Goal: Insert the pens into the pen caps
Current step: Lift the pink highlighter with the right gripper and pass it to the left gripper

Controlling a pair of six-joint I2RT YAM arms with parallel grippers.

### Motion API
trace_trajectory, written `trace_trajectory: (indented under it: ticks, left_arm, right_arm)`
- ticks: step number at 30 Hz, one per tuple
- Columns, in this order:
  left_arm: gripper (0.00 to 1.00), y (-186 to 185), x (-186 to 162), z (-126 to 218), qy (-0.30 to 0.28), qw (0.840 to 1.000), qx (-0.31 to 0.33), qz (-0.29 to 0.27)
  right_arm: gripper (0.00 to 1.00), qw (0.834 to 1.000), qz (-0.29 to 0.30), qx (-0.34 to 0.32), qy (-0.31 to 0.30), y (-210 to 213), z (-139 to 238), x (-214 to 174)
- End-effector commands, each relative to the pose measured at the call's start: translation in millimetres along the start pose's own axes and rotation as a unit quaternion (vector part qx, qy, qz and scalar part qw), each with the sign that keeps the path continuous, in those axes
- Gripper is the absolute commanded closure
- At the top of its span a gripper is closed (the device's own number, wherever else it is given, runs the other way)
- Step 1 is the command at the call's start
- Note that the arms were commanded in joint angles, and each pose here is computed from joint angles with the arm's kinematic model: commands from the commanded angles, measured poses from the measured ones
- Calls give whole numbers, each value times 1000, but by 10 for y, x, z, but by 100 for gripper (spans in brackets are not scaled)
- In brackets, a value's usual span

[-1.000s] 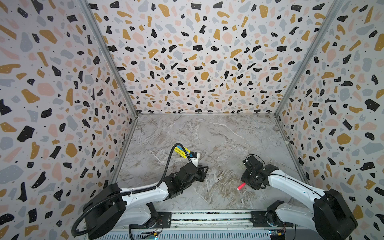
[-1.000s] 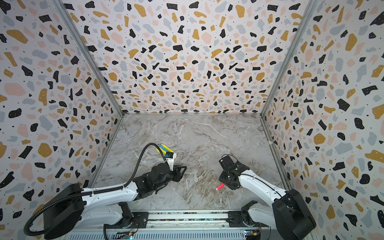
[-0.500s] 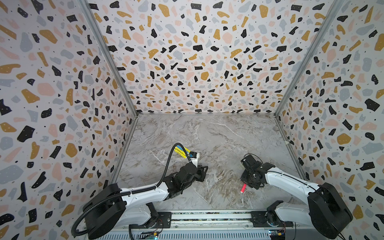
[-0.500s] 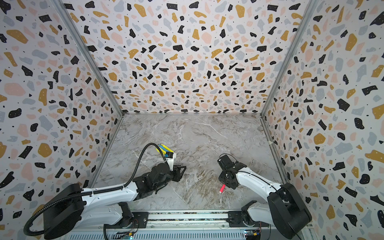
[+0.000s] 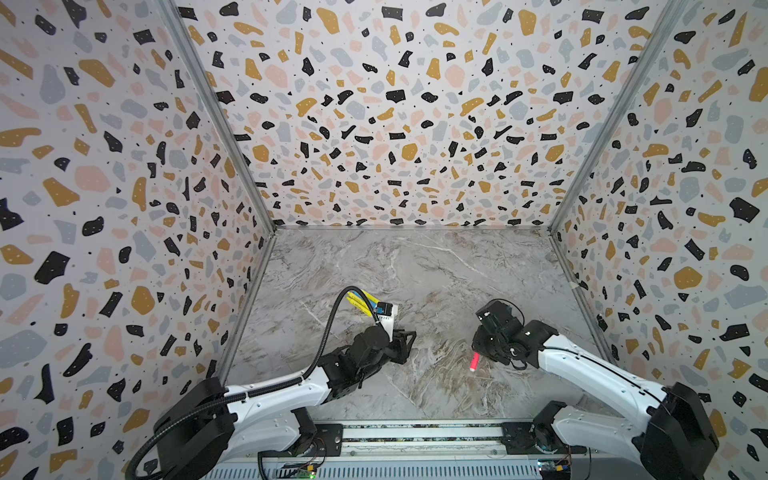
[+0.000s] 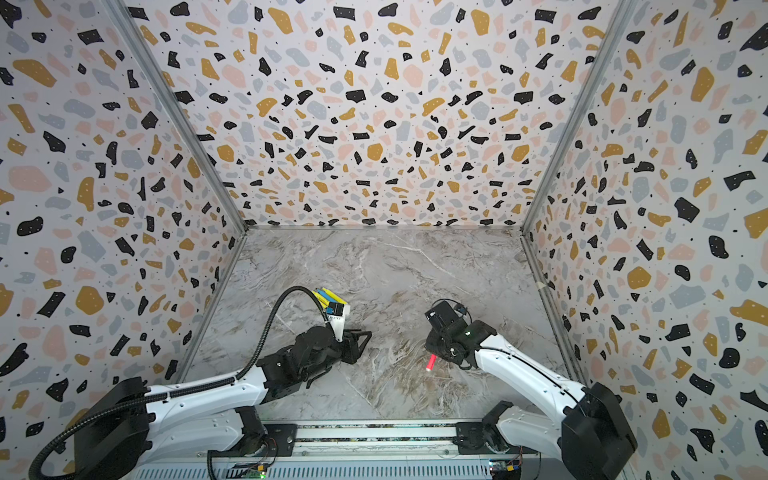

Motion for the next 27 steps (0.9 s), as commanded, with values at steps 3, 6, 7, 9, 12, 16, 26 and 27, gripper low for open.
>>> trace_trajectory:
  ticks: [3,6,7,9,12,16,26,27]
  left_arm:
    - [58,-200,261,170,-46,997,-61,-7]
    - [54,-287,356,232,-56,994,-90,-11]
    - [50,-317,385,250,-59,993,-100,-12]
    - [46,-374,431,279,-63,990,-122,-17]
    - [41,-443,477,308,-67,986,-150,-27]
    - [37,-507,504,305,-60,983,-172,-35]
    - [34,-609,599,321,-74,975,-208,-27]
    - [34,-617,603,324,-77,973,-214,-24]
  right_arm:
    - [100,984,94,143,-57,413,429,174]
    - [100,961,134,230,-71,581,580,192]
    - [100,951,148,260,-74,627,619,187]
    - [100,927,182,319,-76,713,695,160]
    - [100,899,211,376,-75,804,757,126]
    - [100,875,230,422,-55,885,780,81]
    - [100,814,250,524,-28,973,904,-29]
    - [100,808,252,531,-25,982,921,-46]
Point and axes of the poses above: each gripper's point midway between its finger pads, its own z axis back along the fingers, its own y axis along the line the jaws close on, x = y × z, the point moved 9 cm from there along z, back along the fingers, and after that the axes turned 6 degrees about -z, right-handed, at the moved point
